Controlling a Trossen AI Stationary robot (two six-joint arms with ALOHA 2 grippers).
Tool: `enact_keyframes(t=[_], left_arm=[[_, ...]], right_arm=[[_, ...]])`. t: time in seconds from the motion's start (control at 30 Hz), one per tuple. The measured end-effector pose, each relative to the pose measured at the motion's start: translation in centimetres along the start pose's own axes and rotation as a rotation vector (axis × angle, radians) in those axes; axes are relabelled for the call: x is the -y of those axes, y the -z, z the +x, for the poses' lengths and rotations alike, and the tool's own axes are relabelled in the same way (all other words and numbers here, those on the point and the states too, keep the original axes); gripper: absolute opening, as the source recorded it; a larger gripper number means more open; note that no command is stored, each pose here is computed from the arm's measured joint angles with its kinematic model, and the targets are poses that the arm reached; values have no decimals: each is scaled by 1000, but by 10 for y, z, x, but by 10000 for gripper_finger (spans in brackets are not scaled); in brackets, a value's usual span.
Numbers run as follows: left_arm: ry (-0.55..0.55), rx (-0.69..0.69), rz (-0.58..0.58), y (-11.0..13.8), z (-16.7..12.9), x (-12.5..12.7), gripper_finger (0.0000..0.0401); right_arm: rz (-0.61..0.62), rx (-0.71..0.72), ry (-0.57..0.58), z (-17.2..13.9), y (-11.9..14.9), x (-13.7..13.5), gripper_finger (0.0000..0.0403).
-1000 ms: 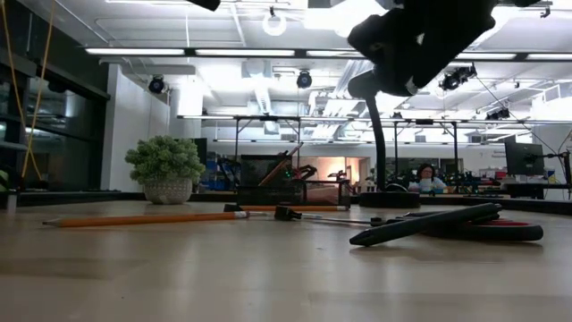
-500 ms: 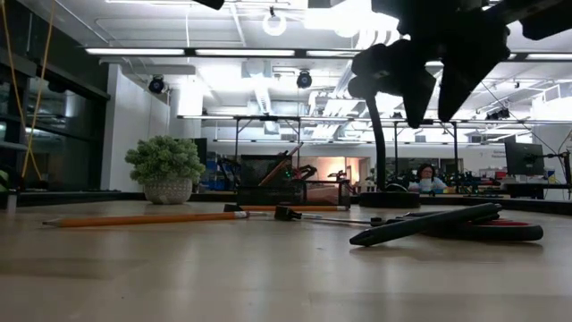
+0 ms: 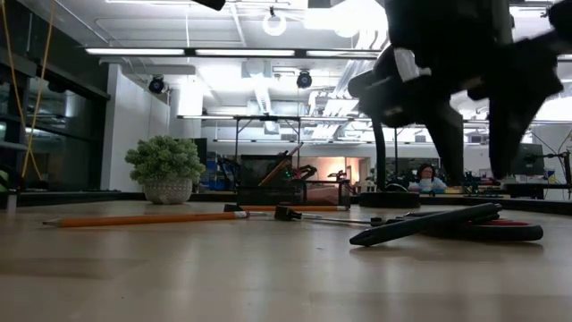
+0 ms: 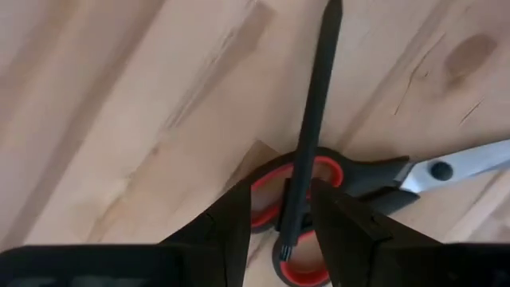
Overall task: Pick and place office supplies into organizer
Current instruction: Put the bottom black pen into the black desk organizer
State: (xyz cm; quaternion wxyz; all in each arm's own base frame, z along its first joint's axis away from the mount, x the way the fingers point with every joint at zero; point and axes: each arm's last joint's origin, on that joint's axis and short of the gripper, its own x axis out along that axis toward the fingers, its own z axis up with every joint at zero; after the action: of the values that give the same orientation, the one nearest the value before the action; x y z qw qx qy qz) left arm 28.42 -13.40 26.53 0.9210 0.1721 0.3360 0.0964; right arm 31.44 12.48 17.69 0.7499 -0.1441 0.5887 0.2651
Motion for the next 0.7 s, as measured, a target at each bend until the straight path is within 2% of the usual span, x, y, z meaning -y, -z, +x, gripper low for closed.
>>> enact_keyframes(t=[0.3,0.7], left_arm=[[0,0,0,0,0,0,117],[0,-2,3,0,0,0,117]], right_arm=[[71,-37,76,12,0,4,124],[77,-35,70,12,0,3,124]])
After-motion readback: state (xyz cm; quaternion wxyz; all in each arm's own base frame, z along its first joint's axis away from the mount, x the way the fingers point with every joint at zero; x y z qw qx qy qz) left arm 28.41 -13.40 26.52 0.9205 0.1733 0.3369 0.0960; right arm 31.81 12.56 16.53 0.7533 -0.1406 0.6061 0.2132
